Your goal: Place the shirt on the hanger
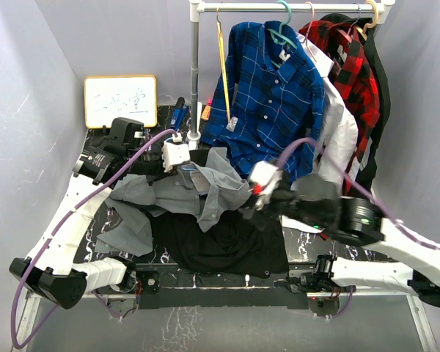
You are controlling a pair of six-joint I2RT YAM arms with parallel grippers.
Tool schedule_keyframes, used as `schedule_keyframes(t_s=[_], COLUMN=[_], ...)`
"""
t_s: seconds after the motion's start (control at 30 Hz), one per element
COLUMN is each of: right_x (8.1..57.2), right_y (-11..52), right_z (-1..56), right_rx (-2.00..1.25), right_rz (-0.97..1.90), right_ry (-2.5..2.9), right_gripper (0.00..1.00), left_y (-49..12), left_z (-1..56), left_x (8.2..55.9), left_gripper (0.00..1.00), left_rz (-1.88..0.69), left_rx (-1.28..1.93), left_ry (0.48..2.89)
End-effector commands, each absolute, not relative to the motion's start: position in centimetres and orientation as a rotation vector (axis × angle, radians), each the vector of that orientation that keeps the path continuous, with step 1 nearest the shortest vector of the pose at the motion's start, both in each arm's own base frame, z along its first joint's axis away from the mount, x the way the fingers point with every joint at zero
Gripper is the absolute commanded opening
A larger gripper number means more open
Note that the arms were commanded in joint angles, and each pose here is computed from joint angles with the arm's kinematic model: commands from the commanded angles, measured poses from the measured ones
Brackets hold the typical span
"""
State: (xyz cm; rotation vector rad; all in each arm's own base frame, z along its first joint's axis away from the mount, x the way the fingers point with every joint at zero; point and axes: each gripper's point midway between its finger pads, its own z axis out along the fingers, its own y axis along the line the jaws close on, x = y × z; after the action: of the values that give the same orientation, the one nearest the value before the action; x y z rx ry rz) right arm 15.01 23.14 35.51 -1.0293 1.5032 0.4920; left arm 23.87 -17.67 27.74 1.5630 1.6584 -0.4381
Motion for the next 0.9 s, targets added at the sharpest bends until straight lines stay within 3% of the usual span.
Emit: schedule_keyframes(t_s=[0.0,0.37,0.87], right_x=[15.1,16.8,15.7], right_y=[24.6,27.6,32.1], right_z=[30.5,29.9,28.2], right_rx=[-1.374,-1.354,-1.369], right_rz=[0.334,0.314,0.508], right_ry=[1.414,1.33,1.327], right_gripper=[0.98,0.96,0.81], left_y=[-18.0,-18.5,-19.1], left_z=[28.1,28.4,29.4], left_x=[22.1,18.7,17.6], left_gripper=[0.0,0.0,0.0], left_rz=[-0.494,-0.64,-0.719], left_rx=[1.634,1.702,1.7], left_ry=[1.58,1.516,1.479])
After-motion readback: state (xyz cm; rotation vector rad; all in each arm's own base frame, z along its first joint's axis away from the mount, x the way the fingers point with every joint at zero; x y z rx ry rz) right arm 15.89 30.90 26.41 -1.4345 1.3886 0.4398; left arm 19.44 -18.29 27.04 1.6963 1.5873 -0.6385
